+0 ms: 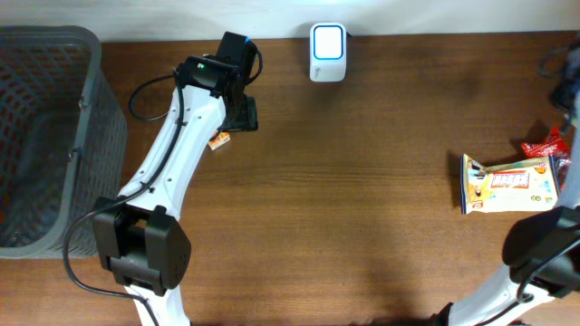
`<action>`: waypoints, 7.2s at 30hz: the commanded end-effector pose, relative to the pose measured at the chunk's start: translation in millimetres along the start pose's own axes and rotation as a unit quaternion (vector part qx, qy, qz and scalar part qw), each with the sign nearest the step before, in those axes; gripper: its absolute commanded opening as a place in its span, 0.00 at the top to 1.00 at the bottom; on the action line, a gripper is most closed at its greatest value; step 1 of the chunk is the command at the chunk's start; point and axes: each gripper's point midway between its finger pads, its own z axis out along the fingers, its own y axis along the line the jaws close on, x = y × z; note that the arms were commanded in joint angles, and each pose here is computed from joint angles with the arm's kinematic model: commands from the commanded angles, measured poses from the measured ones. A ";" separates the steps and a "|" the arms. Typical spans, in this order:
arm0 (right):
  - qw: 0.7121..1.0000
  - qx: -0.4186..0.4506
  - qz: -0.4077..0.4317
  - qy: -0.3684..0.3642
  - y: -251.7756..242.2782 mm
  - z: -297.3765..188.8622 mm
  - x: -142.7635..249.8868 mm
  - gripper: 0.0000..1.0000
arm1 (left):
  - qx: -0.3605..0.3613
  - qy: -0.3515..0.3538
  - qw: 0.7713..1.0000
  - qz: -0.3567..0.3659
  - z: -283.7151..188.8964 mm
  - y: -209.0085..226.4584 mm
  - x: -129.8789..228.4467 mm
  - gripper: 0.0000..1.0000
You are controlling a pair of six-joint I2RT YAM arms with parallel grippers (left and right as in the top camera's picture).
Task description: Scan the item barcode
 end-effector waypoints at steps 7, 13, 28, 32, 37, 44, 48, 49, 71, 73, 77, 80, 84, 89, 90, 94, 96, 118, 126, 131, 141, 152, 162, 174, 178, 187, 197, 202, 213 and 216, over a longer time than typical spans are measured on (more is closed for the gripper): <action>0.990 -0.018 0.071 0.122 -6.8 50.2 61.3 0.53 | 0.031 0.006 0.999 -0.003 -3.7 -8.5 1.4 0.01; 0.990 -0.019 0.068 0.121 -7.5 46.6 62.2 0.21 | 0.033 0.007 0.999 -0.003 -3.8 -9.2 1.6 0.01; 0.906 -0.363 0.069 0.207 91.6 -77.4 68.1 0.02 | 0.016 -0.017 1.000 -0.017 1.5 0.3 -11.8 0.09; 0.902 -0.378 0.018 0.208 121.6 -99.6 86.2 0.02 | 0.008 -0.009 0.999 -0.044 13.9 22.8 -18.2 0.07; 0.895 -0.394 -0.025 0.210 146.6 -122.5 105.3 0.02 | 0.050 0.038 0.996 -0.057 43.5 14.1 -11.4 0.09; 0.891 -0.399 -0.040 0.211 154.9 -130.9 112.7 0.02 | 0.075 0.034 0.996 -0.039 81.7 -27.5 -17.9 0.12; 0.891 -0.399 -0.040 0.211 154.9 -130.9 112.7 0.01 | 0.078 0.004 0.996 -0.043 94.3 -37.0 -33.0 0.25; 0.892 -0.399 -0.040 0.210 154.9 -130.8 112.5 0.02 | 0.081 -0.002 0.996 -0.047 99.6 -37.5 -37.3 0.25; 0.891 -0.399 -0.040 0.211 154.9 -130.8 112.5 0.02 | 0.175 0.101 0.979 0.042 147.4 -95.4 14.7 0.40; 0.892 -0.399 -0.040 0.210 154.9 -130.8 112.5 0.01 | 0.226 0.112 0.964 0.082 135.5 -121.5 26.6 0.41; 0.892 -0.399 -0.040 0.210 154.9 -130.8 112.5 0.02 | 0.305 0.141 0.930 0.150 107.1 -169.2 59.3 0.41; 0.892 -0.399 -0.040 0.210 154.9 -130.8 112.5 0.02 | 0.337 0.157 0.908 0.191 90.2 -192.0 81.2 0.40; 0.892 -0.399 -0.040 0.210 154.9 -130.8 112.5 0.02 | 0.339 0.146 0.903 0.219 62.7 -206.2 80.2 0.34; 0.891 -0.399 -0.040 0.211 154.9 -130.8 112.5 0.02 | 0.316 0.074 0.922 0.214 0.3 -184.1 22.8 0.31; 0.892 -0.399 -0.040 0.210 154.9 -130.8 112.5 0.01 | 0.306 0.061 0.927 0.210 -8.5 -175.3 12.6 0.31; 0.892 -0.399 -0.040 0.210 154.9 -130.8 112.5 0.02 | 0.220 0.046 0.960 0.166 -15.7 -123.7 -12.0 0.32; 0.891 -0.399 -0.040 0.211 155.0 -130.9 112.6 0.02 | 0.188 0.072 0.969 0.142 -6.1 -106.6 -5.7 0.37; 0.892 -0.399 -0.040 0.211 154.8 -130.8 112.6 0.02 | 0.236 0.223 0.938 0.125 77.9 -146.5 95.1 1.00; 0.892 -0.399 -0.040 0.210 154.9 -130.8 112.5 0.02 | 0.178 0.199 0.959 0.094 112.5 -135.7 96.0 1.00; 0.892 -0.399 -0.040 0.210 154.9 -130.8 112.5 0.02 | 0.091 0.164 0.978 0.096 127.0 -108.5 84.3 1.00; 0.891 -0.399 -0.040 0.211 154.9 -130.8 112.5 0.02 | 0.048 0.146 0.986 0.070 130.3 -95.8 76.6 1.00; 0.892 -0.399 -0.040 0.210 154.9 -130.8 112.5 0.02 | 0.115 0.080 0.989 0.048 65.2 -104.1 36.4 1.00; 0.891 -0.399 -0.040 0.211 154.9 -130.8 112.5 0.02 | 0.101 0.086 0.990 0.038 86.0 -104.5 44.1 1.00; 0.892 -0.399 -0.040 0.210 154.9 -130.8 112.5 0.01 | 0.071 0.093 0.993 0.022 109.9 -96.1 60.3 1.00; 0.892 -0.399 -0.040 0.211 154.8 -130.8 112.6 0.02 | 0.062 0.092 0.993 0.023 113.8 -93.0 62.9 1.00; 0.891 -0.399 -0.040 0.211 154.9 -130.8 112.5 0.02 | 0.055 0.088 0.994 0.024 123.9 -91.1 67.5 1.00; 0.892 -0.399 -0.040 0.210 154.9 -130.8 112.5 0.02 | 0.042 0.090 0.995 0.026 132.8 -86.2 75.0 1.00; 0.892 -0.399 -0.040 0.210 154.9 -130.8 112.5 0.02 | 0.042 0.092 0.995 0.023 129.0 -83.3 71.1 1.00; 0.892 -0.399 -0.040 0.210 154.9 -130.8 112.5 0.02 | 0.179 0.072 0.981 0.015 66.3 -128.1 26.4 1.00; 0.892 -0.399 -0.040 0.210 154.9 -130.8 112.5 0.01 | 0.169 0.078 0.982 0.016 73.3 -126.0 30.7 1.00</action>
